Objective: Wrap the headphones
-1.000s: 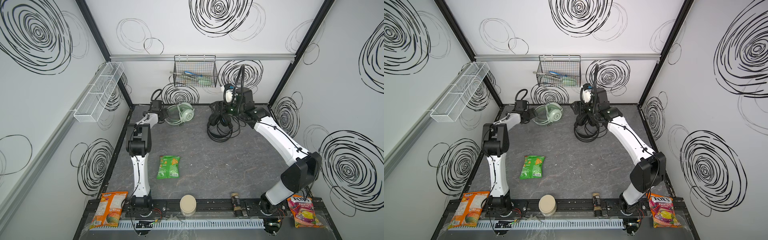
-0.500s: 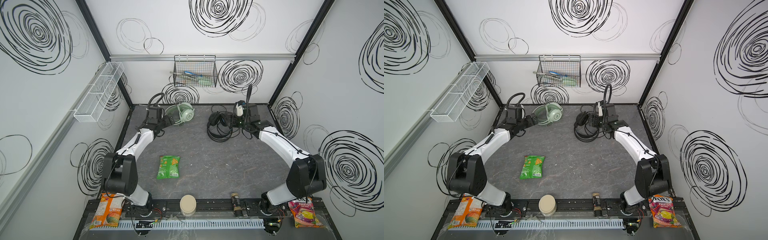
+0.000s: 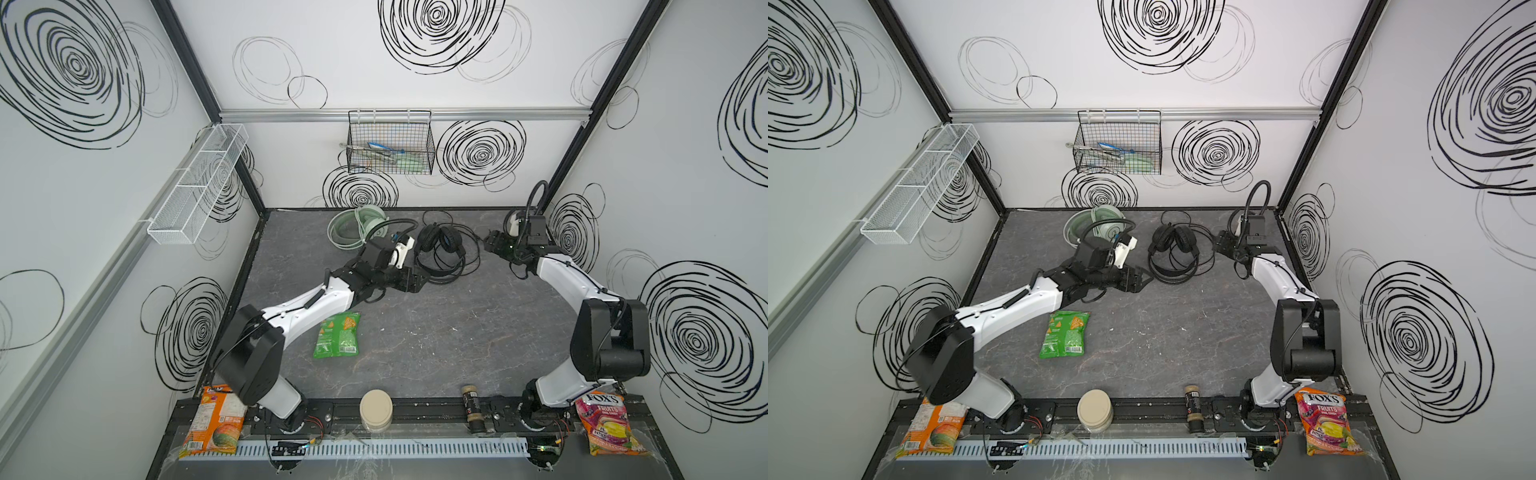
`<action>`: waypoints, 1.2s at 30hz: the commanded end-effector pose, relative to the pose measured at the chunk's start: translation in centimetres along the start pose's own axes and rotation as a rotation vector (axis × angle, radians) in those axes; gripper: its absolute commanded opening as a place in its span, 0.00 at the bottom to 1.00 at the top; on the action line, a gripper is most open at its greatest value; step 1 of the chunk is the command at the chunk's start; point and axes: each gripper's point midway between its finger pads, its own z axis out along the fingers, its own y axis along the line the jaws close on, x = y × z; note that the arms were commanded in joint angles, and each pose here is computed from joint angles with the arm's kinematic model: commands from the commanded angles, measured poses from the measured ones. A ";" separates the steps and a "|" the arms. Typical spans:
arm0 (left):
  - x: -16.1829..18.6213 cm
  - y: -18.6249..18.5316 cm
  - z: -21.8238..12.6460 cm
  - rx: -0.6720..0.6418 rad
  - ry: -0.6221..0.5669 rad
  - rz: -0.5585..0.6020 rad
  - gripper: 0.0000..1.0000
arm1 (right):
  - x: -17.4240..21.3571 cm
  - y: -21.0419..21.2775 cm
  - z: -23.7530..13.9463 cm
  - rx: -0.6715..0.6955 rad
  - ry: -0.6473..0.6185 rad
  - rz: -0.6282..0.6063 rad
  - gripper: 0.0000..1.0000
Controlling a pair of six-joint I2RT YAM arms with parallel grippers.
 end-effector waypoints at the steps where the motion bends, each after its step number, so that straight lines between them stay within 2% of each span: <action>1: -2.9 -0.4 2.9 0.013 -0.030 0.110 0.82 | 1.0 1.1 -1.2 -0.047 -0.002 0.006 0.78; 6: -2.7 0.7 9.5 0.002 0.055 0.178 0.82 | 2.4 1.1 -1.5 -0.016 0.024 -0.011 0.78; 10: 0.2 1.8 12.9 -0.026 0.161 0.189 0.81 | 2.1 0.6 -2.0 0.038 -0.002 -0.041 0.78; 18: 4.0 2.5 14.4 -0.073 0.259 0.245 0.89 | 2.0 0.3 -2.2 0.053 -0.017 -0.053 0.78; 22: 5.5 4.0 14.8 -0.152 0.290 0.292 0.90 | 1.9 0.2 -2.3 0.060 -0.024 -0.056 0.78; 28: 5.3 5.6 15.3 -0.296 0.276 0.368 0.91 | 1.8 0.2 -2.5 0.066 -0.026 -0.058 0.77; 31: 5.6 5.4 16.0 -0.313 0.285 0.416 0.80 | 1.8 -0.1 -2.6 0.084 -0.025 -0.062 0.77; 36: 6.2 4.6 16.5 -0.304 0.288 0.465 0.72 | 1.6 0.0 -2.8 0.090 -0.033 -0.070 0.77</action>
